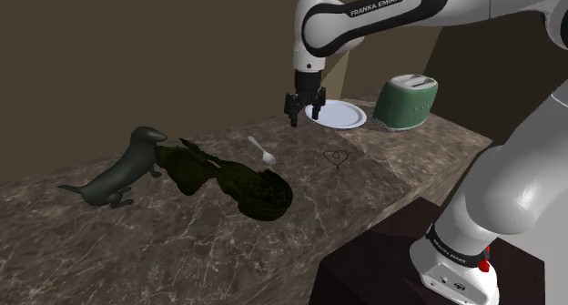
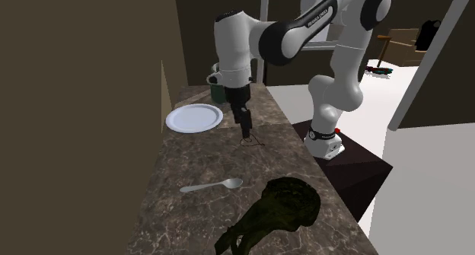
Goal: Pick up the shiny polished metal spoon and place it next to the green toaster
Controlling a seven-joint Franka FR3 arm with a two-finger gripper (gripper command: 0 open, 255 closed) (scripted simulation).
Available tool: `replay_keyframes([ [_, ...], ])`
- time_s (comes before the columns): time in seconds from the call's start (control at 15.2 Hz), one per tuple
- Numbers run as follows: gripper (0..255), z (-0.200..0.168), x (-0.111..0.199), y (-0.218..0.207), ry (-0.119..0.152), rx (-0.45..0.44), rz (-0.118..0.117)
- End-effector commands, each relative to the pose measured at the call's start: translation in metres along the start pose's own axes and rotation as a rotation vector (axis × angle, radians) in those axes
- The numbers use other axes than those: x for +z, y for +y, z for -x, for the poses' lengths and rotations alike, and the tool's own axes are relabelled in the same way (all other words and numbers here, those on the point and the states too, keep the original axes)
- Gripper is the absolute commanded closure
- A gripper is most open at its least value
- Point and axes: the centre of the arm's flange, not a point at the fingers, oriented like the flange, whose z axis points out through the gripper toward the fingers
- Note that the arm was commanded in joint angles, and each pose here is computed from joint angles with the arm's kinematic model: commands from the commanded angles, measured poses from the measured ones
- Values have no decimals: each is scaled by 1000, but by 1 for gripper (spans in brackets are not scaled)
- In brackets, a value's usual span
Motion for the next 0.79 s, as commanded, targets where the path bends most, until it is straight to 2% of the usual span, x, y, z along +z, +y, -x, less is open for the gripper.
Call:
replay_keyframes([
  [0.0,0,-23,13,-7,-4,20,-17],
  [0.73,0,-143,78,-47,-28,121,-107],
])
